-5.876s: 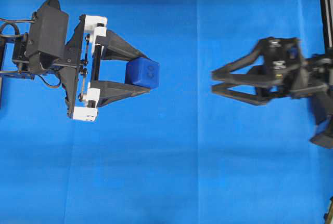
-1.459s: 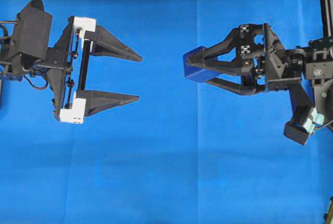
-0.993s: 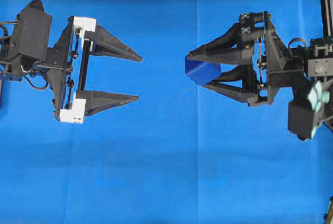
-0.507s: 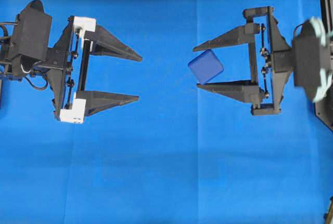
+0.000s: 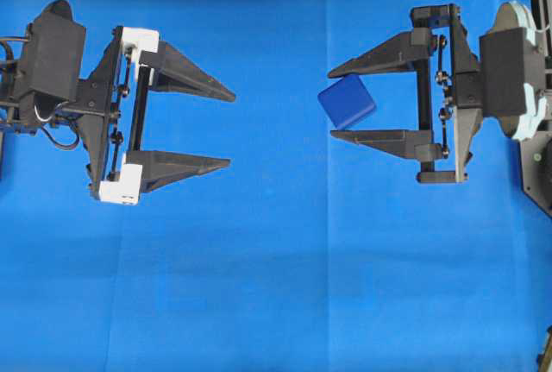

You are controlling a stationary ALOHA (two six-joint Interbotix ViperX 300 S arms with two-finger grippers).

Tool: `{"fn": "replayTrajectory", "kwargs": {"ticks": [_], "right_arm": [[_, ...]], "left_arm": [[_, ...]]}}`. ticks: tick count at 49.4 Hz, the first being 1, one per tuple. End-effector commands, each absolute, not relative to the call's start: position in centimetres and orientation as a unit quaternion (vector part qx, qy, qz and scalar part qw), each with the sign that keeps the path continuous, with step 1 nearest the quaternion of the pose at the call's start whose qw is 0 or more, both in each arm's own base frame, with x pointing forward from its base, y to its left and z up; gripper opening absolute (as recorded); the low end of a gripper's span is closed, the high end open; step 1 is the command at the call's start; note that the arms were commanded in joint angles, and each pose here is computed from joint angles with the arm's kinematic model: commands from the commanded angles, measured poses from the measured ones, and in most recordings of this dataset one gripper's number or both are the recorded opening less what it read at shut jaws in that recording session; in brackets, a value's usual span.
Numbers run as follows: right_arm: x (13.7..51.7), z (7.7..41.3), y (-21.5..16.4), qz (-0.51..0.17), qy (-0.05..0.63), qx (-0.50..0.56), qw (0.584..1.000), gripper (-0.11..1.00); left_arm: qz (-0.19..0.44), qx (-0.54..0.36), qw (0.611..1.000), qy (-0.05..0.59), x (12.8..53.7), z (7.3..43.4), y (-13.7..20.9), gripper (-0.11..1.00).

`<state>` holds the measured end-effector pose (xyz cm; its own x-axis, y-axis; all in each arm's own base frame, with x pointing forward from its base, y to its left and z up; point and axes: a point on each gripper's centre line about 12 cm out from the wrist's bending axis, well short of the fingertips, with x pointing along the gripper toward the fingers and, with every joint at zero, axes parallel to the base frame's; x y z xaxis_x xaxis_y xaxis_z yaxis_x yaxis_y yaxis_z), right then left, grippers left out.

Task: Handover the blue block to the right arm after grasping it with the left arm, then place it in the designated position.
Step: 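Open the left gripper and pull the cube away with the right gripper, then carry the cube with the right gripper and lower it to the table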

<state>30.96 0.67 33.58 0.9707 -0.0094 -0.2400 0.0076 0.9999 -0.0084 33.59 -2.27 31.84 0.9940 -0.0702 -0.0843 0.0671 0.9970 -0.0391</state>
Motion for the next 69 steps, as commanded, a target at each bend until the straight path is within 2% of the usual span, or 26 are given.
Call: {"fn": "replayTrajectory", "kwargs": {"ticks": [1,55,61,69], "right_arm": [[30.9,34.8,0.7,-0.003,0.104,-0.001,0.995,0.52],[30.8,34.5,0.5,-0.012,0.116,0.004,0.993,0.52],[30.7,34.1,0.5,-0.02,0.134,0.005,0.991,0.52],[30.1,32.7,0.8,-0.044,0.194,0.001,0.98,0.52]], "left_arm": [[-0.035,-0.018,0.999,0.029,33.5,32.7,-2.3,0.93],[-0.035,-0.019,0.999,0.027,33.6,32.9,-2.3,0.93],[-0.035,-0.019,0.999,0.027,33.6,32.9,-2.3,0.93],[-0.035,-0.018,0.999,0.027,33.6,32.9,-2.3,0.93]]}}
